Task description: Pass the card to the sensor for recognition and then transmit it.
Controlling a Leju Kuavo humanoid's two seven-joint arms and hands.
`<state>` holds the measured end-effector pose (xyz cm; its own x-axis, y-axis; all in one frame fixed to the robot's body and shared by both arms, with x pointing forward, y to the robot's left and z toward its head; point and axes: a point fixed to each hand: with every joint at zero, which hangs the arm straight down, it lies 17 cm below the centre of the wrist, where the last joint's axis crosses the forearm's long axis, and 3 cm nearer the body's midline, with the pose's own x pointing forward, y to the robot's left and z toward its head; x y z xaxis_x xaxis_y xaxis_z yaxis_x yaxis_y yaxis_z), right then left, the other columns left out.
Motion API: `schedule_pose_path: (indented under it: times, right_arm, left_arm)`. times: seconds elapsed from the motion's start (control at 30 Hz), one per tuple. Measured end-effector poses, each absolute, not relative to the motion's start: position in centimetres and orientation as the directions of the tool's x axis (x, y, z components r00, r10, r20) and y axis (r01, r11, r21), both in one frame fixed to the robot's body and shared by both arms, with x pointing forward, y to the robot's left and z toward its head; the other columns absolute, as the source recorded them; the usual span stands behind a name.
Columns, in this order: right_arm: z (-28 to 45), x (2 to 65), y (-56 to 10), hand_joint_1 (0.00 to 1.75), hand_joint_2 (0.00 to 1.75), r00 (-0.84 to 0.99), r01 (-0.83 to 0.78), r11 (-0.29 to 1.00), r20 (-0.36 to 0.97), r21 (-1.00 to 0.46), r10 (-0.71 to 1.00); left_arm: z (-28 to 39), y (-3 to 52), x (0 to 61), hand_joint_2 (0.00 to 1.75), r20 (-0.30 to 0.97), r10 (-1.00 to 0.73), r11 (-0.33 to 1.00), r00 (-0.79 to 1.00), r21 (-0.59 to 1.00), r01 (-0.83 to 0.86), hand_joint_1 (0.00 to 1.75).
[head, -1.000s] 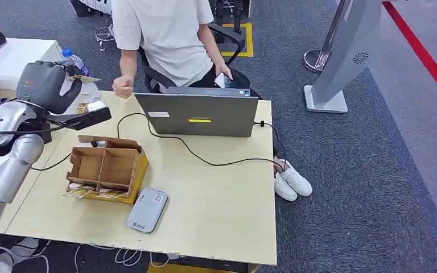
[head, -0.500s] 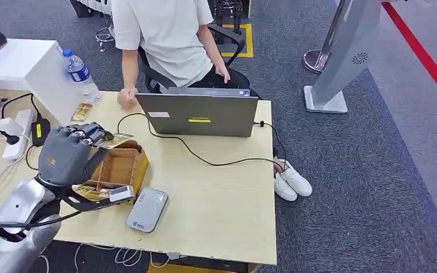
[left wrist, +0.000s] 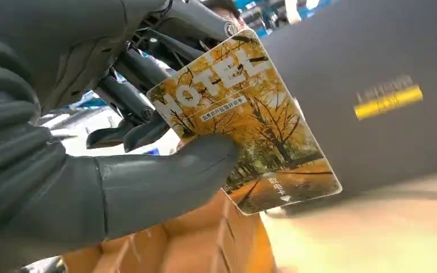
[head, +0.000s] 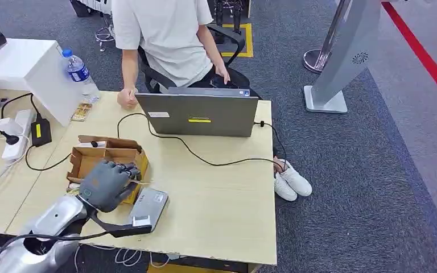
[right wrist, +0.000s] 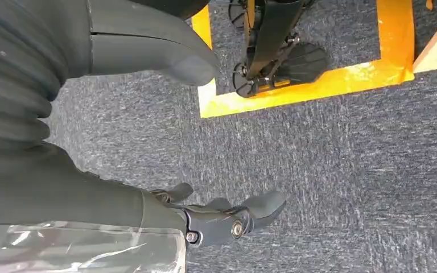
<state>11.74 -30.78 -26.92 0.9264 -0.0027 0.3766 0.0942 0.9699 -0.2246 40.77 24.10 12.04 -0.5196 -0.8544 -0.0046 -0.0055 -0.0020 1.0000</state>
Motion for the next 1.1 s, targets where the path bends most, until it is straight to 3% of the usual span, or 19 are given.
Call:
schedule_pose_path:
  times: [0.57, 1.0, 1.1]
  right_arm:
    - [-27.0, 11.6, -30.7, 0.00, 1.75, 0.931, 0.089, 0.970, 0.366, -0.226, 0.000]
    - [-27.0, 11.6, -30.6, 0.00, 1.75, 0.933, 0.083, 0.971, 0.361, -0.225, 0.004]
    - [-27.0, 11.6, -30.6, 0.00, 1.75, 0.932, 0.086, 0.971, 0.362, -0.225, 0.001]
  left_arm:
    - [3.9, 24.3, 38.5, 1.75, 0.013, -0.833, -0.136, -0.553, 0.964, 0.227, 1.75]
    - [3.7, 25.7, 38.8, 1.75, -0.017, -0.830, -0.184, -0.558, 0.952, 0.246, 1.75]
    - [5.7, 24.7, 39.6, 1.75, -0.025, -0.826, -0.131, -0.564, 0.980, 0.149, 1.75]
